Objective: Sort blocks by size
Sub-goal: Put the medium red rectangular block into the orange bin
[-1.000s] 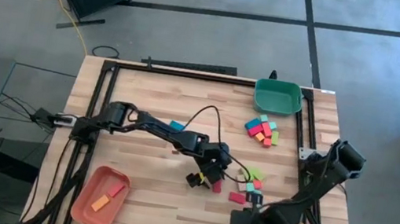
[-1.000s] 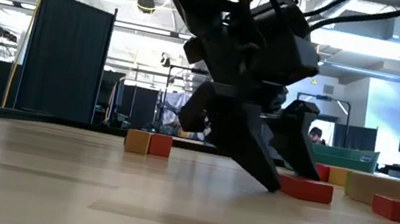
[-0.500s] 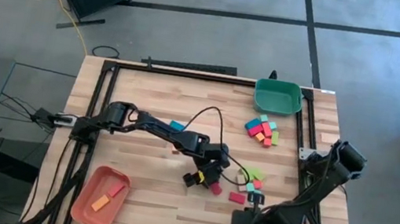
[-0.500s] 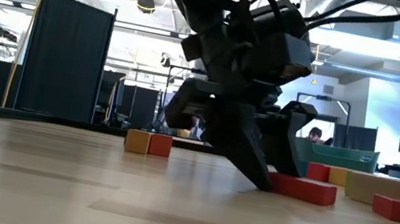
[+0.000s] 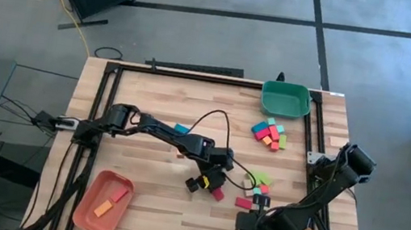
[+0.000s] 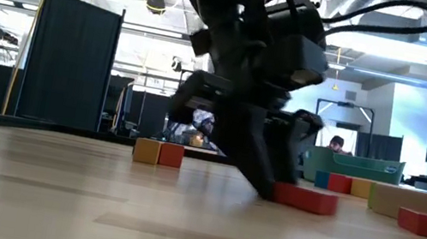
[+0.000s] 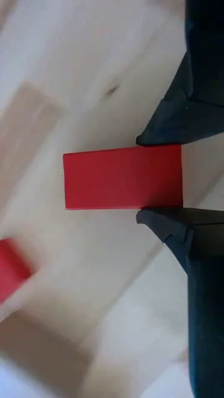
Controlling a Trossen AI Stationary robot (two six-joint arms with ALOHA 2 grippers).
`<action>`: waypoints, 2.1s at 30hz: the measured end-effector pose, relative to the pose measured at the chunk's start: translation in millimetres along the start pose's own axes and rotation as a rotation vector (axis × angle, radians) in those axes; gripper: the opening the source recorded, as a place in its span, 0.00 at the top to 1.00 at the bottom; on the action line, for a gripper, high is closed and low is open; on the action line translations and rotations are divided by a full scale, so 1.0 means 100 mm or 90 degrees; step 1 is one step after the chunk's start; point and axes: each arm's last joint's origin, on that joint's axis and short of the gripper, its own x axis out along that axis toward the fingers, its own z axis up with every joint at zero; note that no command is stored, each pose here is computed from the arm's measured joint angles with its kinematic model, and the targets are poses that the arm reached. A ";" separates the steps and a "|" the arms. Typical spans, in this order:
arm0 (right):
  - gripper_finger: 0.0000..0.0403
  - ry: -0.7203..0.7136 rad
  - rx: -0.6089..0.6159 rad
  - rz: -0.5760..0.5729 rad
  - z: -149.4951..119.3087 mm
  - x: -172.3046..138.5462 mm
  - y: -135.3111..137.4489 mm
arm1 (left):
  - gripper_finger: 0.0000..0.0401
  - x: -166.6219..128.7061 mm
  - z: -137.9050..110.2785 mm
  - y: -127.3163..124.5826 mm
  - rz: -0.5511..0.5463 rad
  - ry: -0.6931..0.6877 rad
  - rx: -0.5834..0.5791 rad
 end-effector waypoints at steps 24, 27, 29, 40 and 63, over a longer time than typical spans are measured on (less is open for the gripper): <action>0.75 0.046 -0.062 -0.072 0.20 0.25 -0.43 | 0.68 -1.52 0.46 -1.07 -0.048 0.233 -0.122; 0.75 0.060 -0.074 -0.075 0.17 0.34 -0.47 | 0.68 -1.63 0.52 -1.24 -0.038 0.258 -0.144; 0.75 0.053 -0.087 -0.063 0.17 0.40 -0.48 | 0.68 -1.68 0.57 -1.36 -0.035 0.266 -0.158; 0.75 0.039 -0.151 -0.038 0.16 0.68 -0.63 | 0.67 -1.86 0.71 -2.02 0.002 0.282 -0.239; 0.75 0.081 -0.146 0.014 0.20 0.91 -0.91 | 0.67 -1.63 0.20 -2.99 0.025 0.256 -0.429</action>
